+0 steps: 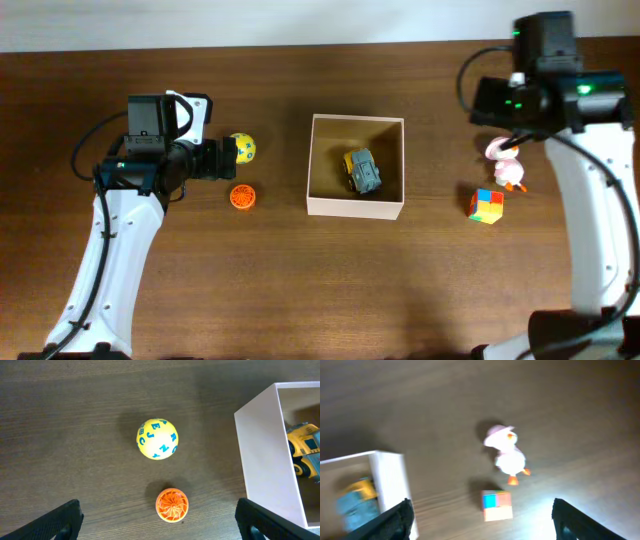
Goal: Pack container
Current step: 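Move the right gripper to the white duck toy and grasp it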
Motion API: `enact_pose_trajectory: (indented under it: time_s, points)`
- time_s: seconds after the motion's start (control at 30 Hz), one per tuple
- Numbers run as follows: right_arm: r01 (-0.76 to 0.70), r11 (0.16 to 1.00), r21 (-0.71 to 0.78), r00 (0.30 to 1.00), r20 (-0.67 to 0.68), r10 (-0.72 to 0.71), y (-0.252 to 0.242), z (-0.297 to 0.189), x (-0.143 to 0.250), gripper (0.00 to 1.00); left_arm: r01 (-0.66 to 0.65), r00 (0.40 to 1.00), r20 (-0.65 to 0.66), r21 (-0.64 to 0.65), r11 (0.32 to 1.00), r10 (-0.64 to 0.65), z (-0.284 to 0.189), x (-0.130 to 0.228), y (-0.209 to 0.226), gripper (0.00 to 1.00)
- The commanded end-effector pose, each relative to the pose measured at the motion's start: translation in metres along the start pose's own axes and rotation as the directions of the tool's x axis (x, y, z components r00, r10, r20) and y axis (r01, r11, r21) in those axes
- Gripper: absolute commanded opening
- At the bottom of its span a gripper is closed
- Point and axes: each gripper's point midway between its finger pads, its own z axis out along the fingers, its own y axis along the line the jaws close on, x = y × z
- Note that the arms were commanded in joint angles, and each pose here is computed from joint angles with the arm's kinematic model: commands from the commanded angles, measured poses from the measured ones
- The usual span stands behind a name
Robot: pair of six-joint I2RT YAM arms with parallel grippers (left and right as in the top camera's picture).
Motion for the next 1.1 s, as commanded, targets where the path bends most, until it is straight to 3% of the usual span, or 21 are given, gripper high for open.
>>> enact_pose_trajectory:
  time_s: [0.0,0.47,0.6,0.67,0.73,0.8,0.93,1.07]
  points:
    - [0.024,1.000,0.011,0.993,-0.120,-0.022,-0.020,0.045,0.014,0.84,0.006,1.000,0.015,-0.007,1.000,-0.006,-0.003,-0.007,0.001,0.99]
    - [0.049,0.997,0.061,0.901,-0.433,-0.017,-0.060,0.200,0.074,0.80,0.006,1.000,0.015,-0.007,1.000,-0.006,-0.003,-0.007,0.001,0.99]
    - [0.050,0.997,0.064,0.872,-0.489,-0.012,-0.062,0.223,0.091,0.69,0.006,1.000,0.015,-0.007,1.000,-0.006,-0.003,-0.007,0.001,0.99]
    - [0.056,0.996,0.064,0.853,-0.521,-0.014,-0.061,0.234,0.101,0.56,0.006,1.000,0.015,-0.007,1.000,-0.006,-0.003,-0.007,0.001,0.99]
    - [0.057,0.996,0.064,0.848,-0.529,-0.014,-0.061,0.235,0.104,0.33,0.006,1.000,0.015,-0.007,1.000,-0.006,-0.003,-0.007,0.001,0.99]
    - [0.057,0.996,0.064,0.853,-0.522,-0.016,-0.060,0.234,0.101,0.24,0.006,1.000,0.015,-0.007,1.000,-0.006,-0.003,-0.007,0.001,0.99]
    - [0.051,0.997,0.058,0.899,-0.438,-0.020,-0.055,0.210,0.073,0.15,0.006,1.000,0.015,-0.007,1.000,-0.006,-0.003,-0.007,0.001,0.99]
    - [0.059,0.998,0.030,0.962,-0.269,-0.049,-0.038,0.156,0.026,0.10,0.006,1.000,0.015,-0.007,1.000,-0.006,-0.003,-0.007,0.001,0.99]
